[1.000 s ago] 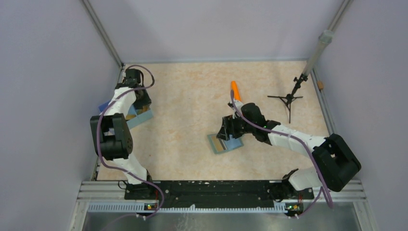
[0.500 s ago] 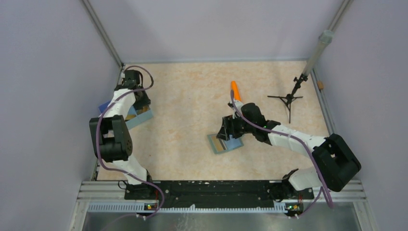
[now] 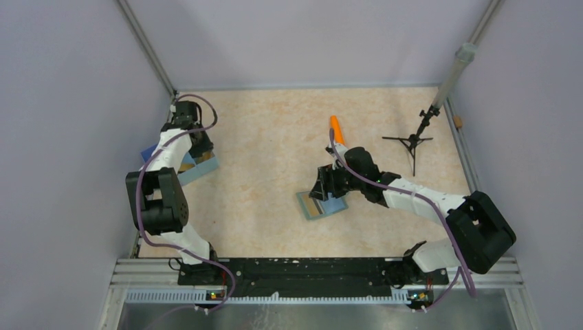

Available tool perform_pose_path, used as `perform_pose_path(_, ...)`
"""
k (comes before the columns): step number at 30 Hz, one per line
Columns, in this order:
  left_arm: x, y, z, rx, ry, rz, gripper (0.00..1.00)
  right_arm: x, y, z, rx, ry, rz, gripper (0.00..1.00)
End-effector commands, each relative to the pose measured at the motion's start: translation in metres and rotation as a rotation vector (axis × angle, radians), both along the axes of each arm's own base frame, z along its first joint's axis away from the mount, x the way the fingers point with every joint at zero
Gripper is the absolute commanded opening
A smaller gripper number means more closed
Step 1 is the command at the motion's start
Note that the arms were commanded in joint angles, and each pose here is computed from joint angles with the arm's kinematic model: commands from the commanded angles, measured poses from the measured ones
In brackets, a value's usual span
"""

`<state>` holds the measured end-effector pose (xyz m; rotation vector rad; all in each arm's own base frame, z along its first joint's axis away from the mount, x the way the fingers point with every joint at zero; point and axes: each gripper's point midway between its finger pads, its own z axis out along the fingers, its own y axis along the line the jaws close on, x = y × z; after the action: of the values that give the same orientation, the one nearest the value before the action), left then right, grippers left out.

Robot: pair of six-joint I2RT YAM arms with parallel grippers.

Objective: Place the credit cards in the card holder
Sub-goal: Pick up the credit card from the storage box.

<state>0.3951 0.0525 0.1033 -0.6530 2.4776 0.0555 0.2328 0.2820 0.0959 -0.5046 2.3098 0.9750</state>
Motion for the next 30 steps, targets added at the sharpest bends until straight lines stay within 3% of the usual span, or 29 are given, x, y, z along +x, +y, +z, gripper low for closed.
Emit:
perform_pose_path(1,0.007,0.001,0.010,-0.006,-0.046,-0.018,0.37,0.007,0.005,0.012,0.043,-0.032,0.002,0.67)
perform_pose_path(30,-0.004,0.014,0.003,0.020,0.005,0.024,0.34,0.007,0.006,0.012,0.049,-0.028,0.007,0.67)
